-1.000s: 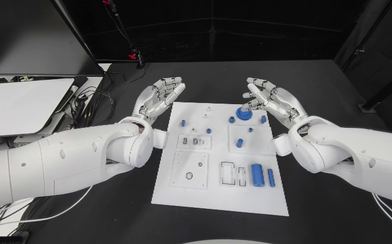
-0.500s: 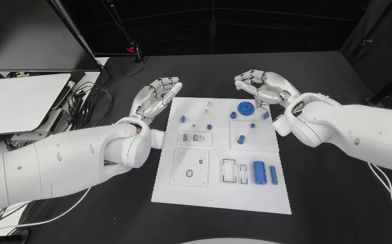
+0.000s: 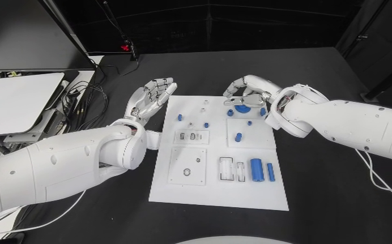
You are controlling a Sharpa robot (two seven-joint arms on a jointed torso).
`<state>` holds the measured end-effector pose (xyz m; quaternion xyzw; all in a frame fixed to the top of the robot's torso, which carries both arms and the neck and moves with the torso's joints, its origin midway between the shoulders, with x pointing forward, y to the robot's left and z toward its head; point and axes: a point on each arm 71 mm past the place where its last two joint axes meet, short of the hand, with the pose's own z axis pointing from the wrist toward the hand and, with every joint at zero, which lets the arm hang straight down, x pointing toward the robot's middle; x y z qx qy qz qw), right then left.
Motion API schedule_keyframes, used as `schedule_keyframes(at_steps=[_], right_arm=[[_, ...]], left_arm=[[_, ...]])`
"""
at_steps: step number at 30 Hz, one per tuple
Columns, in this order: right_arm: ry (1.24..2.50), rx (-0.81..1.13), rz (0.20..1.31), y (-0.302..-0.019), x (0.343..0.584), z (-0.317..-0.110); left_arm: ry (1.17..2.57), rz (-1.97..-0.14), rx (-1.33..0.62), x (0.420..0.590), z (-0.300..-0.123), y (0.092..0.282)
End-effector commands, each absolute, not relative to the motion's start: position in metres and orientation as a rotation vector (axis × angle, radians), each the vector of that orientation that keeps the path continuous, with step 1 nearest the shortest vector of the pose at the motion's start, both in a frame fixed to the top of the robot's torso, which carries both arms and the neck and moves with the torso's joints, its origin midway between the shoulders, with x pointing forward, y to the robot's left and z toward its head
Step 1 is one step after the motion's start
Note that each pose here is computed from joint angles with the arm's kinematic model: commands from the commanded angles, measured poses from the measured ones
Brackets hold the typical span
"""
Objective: Assemble the parts on the task board
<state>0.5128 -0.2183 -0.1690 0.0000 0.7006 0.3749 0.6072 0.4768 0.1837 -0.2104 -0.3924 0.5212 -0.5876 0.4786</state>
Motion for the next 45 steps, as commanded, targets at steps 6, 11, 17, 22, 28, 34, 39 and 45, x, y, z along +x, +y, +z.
schedule_keyframes(at_steps=[6, 11, 17, 22, 28, 34, 39, 45], right_arm=[[1.646, -0.247, 0.591, -0.214, 0.516, -0.174], [1.665, -0.31, 0.52, -0.211, 0.518, -0.177], [1.698, -0.332, 0.47, -0.207, 0.521, -0.181], [1.718, -0.34, 0.442, -0.204, 0.525, -0.183], [1.733, -0.346, 0.424, -0.201, 0.528, -0.186], [1.746, -0.359, 0.413, -0.198, 0.53, -0.188], [1.757, -0.367, 0.411, -0.195, 0.53, -0.19], [1.769, -0.373, 0.411, -0.19, 0.531, -0.193]], left_arm=[[0.997, -1.591, -0.736, 0.471, -0.188, 0.185], [0.999, -1.593, -0.736, 0.472, -0.189, 0.185], [1.0, -1.593, -0.736, 0.472, -0.189, 0.186], [0.999, -1.588, -0.736, 0.472, -0.189, 0.187], [1.0, -1.587, -0.737, 0.473, -0.19, 0.187], [1.0, -1.585, -0.737, 0.473, -0.19, 0.187], [1.001, -1.585, -0.737, 0.473, -0.19, 0.187], [1.002, -1.585, -0.738, 0.473, -0.19, 0.188]])
